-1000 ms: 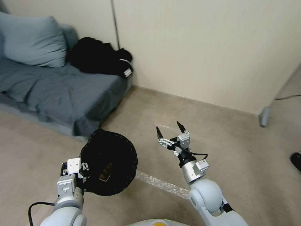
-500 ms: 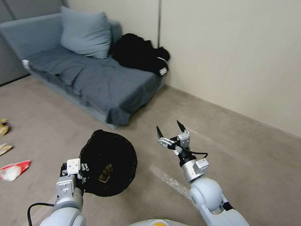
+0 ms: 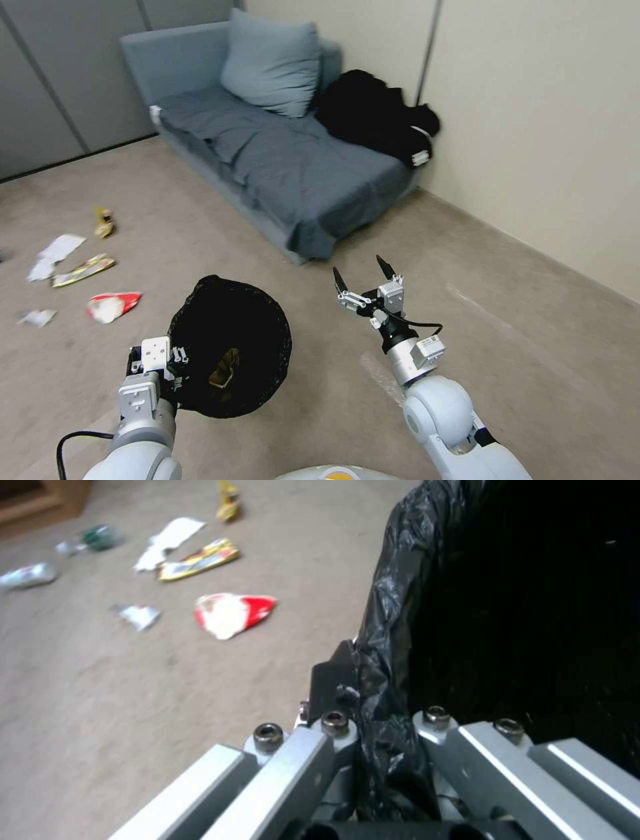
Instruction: Pick up the trash bin, then pick up the garbage from the floor and place it into the trash bin.
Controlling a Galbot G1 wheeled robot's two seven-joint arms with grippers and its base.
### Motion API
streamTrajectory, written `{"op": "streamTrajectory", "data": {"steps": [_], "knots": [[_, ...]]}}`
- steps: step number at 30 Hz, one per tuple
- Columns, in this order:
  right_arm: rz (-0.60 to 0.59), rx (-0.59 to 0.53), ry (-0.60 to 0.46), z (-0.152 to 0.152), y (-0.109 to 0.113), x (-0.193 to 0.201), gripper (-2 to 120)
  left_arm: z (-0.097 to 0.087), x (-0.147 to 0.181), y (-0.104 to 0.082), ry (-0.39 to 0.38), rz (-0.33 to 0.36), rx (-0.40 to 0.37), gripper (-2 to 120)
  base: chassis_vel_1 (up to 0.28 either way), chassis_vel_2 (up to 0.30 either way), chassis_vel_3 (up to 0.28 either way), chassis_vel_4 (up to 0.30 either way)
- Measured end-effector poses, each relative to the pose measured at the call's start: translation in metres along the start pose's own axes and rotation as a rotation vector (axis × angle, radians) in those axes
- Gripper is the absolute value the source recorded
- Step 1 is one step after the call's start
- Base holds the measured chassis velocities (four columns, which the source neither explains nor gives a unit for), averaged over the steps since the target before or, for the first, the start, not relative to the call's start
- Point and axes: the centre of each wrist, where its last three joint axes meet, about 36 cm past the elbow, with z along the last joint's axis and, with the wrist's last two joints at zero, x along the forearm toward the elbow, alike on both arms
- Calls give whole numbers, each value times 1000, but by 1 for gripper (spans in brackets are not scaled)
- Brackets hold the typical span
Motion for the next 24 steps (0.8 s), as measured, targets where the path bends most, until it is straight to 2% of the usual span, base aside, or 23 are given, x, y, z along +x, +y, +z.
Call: {"op": "streamTrajectory", "data": {"steps": [24], "knots": [[10, 1, 0, -1, -2, -1, 100, -1, 0, -1, -2, 3, 1, 1, 127, 128, 128, 126]]}}
